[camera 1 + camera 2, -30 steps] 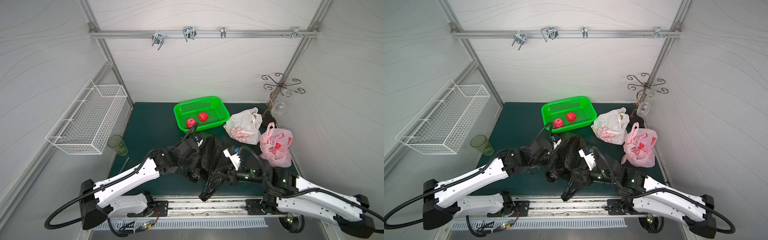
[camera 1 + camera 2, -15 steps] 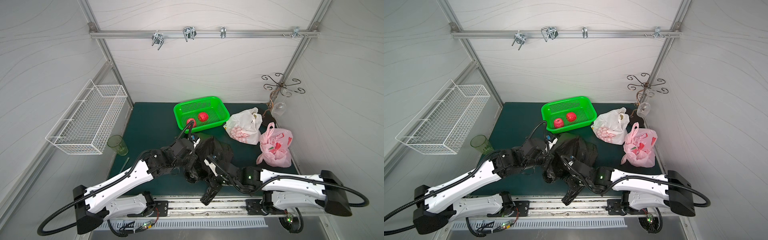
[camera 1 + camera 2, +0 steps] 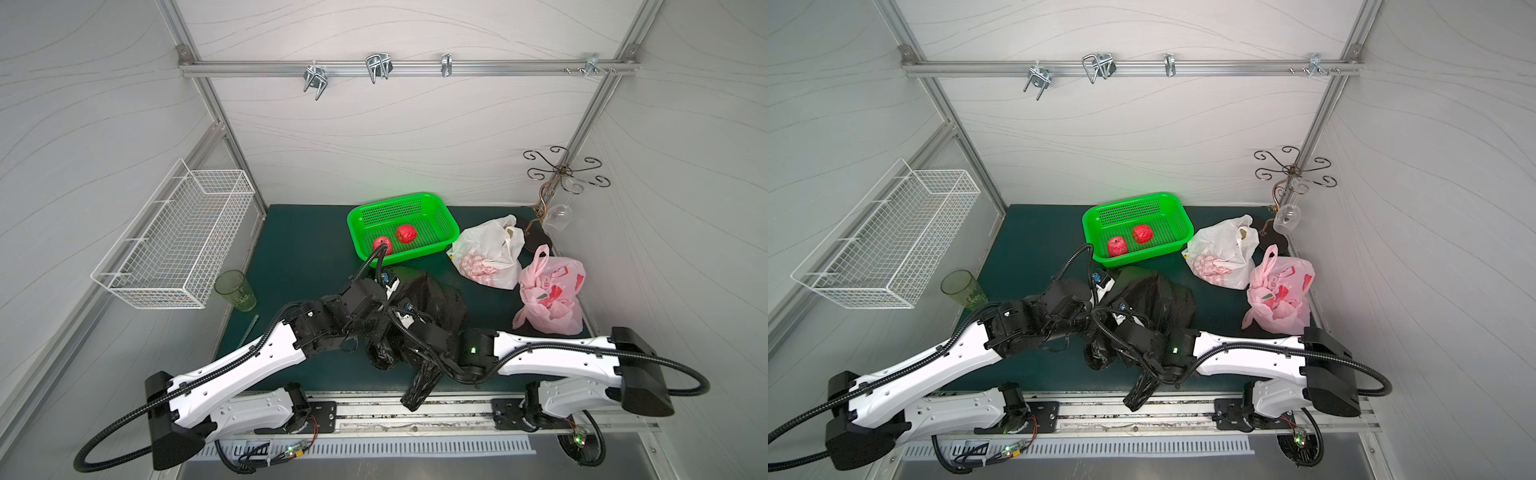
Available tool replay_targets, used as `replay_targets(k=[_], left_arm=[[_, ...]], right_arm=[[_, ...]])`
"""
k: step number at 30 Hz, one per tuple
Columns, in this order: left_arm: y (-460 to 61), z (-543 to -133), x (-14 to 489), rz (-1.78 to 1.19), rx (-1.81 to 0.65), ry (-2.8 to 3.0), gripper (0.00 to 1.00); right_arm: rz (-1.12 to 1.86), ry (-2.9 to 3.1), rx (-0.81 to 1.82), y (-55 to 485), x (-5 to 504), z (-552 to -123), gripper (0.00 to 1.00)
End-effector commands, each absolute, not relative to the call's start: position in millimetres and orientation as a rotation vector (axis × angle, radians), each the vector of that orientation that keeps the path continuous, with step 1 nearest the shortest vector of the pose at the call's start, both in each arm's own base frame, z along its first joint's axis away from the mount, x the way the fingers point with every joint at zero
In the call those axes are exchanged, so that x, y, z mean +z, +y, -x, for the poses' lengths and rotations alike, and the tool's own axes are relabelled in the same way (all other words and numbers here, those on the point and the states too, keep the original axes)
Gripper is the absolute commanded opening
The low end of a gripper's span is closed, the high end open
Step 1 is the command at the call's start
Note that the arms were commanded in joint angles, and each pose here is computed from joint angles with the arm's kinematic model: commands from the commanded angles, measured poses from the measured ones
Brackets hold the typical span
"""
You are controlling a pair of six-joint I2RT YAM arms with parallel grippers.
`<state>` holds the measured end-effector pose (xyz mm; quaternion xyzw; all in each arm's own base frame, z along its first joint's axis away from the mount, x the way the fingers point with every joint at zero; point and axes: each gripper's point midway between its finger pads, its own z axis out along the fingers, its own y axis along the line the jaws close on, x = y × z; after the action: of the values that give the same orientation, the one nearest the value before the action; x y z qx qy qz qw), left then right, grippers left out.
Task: Untie the knot of a plastic bag & take out the apple
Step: Adjust the plastic bag at the center of the board.
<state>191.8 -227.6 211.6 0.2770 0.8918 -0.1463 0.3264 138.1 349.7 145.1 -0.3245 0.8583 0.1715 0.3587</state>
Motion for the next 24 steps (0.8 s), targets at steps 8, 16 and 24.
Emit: replay_targets(k=[8, 16, 24], left_arm=[[-216, -190, 220, -0.692, -0.380, 2.317, 0.00], [-202, -184, 209, -0.672, -0.346, 2.337, 0.00], [-235, -161, 255, -1.026, -0.539, 2.133, 0.65]], right_arm=[[0.752, 2.320, 0.356, 327, 112, -163, 0.39], [0.693, 2.254, 0.419, 300, 159, -177, 0.00], [0.855, 2.239, 0.592, 314, 194, -165, 0.01]])
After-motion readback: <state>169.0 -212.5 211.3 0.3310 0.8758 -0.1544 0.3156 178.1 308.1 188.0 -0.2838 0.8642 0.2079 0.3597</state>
